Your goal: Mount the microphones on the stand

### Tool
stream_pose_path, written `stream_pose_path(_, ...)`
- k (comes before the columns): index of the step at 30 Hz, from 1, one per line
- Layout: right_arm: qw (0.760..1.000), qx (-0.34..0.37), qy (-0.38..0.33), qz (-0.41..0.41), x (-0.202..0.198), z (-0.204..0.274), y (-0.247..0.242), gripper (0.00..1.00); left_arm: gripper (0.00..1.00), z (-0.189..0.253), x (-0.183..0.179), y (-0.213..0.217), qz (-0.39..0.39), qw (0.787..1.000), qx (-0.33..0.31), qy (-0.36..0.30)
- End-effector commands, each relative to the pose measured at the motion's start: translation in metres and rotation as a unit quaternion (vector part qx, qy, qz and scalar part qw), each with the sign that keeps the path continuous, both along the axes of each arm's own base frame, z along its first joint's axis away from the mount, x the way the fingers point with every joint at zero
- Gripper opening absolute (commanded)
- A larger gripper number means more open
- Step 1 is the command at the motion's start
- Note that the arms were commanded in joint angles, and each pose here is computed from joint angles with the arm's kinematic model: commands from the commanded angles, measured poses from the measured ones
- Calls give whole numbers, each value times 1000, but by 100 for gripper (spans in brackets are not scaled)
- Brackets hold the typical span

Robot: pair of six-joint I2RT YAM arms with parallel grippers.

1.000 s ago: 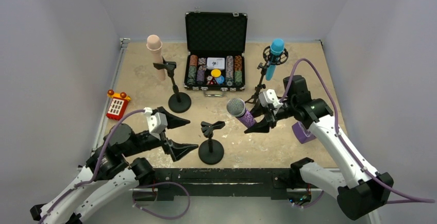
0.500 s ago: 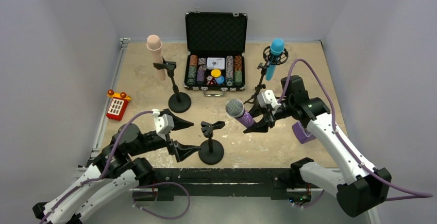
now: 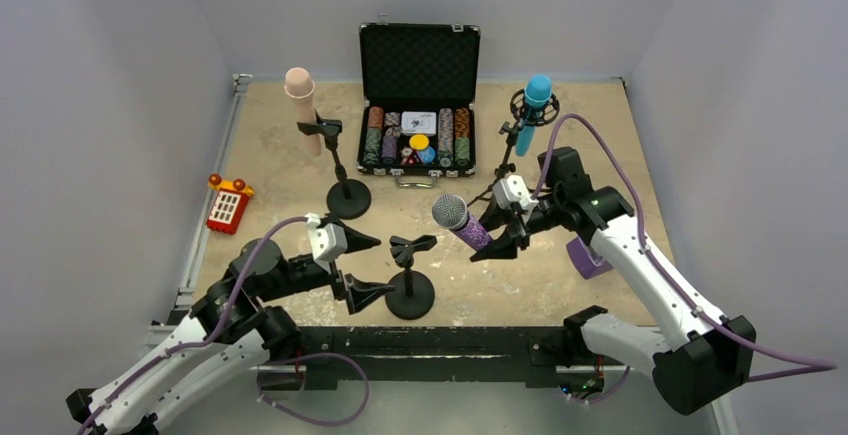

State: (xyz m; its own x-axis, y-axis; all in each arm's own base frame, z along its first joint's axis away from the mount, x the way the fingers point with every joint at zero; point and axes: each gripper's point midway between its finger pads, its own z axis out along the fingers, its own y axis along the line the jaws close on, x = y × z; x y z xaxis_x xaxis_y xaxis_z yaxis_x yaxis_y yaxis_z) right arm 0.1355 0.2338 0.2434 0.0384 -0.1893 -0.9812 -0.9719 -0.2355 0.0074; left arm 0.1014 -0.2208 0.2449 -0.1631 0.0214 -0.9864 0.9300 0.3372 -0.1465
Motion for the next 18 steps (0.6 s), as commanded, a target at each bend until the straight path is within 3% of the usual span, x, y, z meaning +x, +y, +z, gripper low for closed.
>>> stream_pose_path(1,999,17,-31,14,0,16,4,0,99,8,3,-4,-8,999,-11,-32)
stream_pose_path(18,999,10,-30,19,0,11,8,0,99,4,8,-14,-13,998,-40,-44)
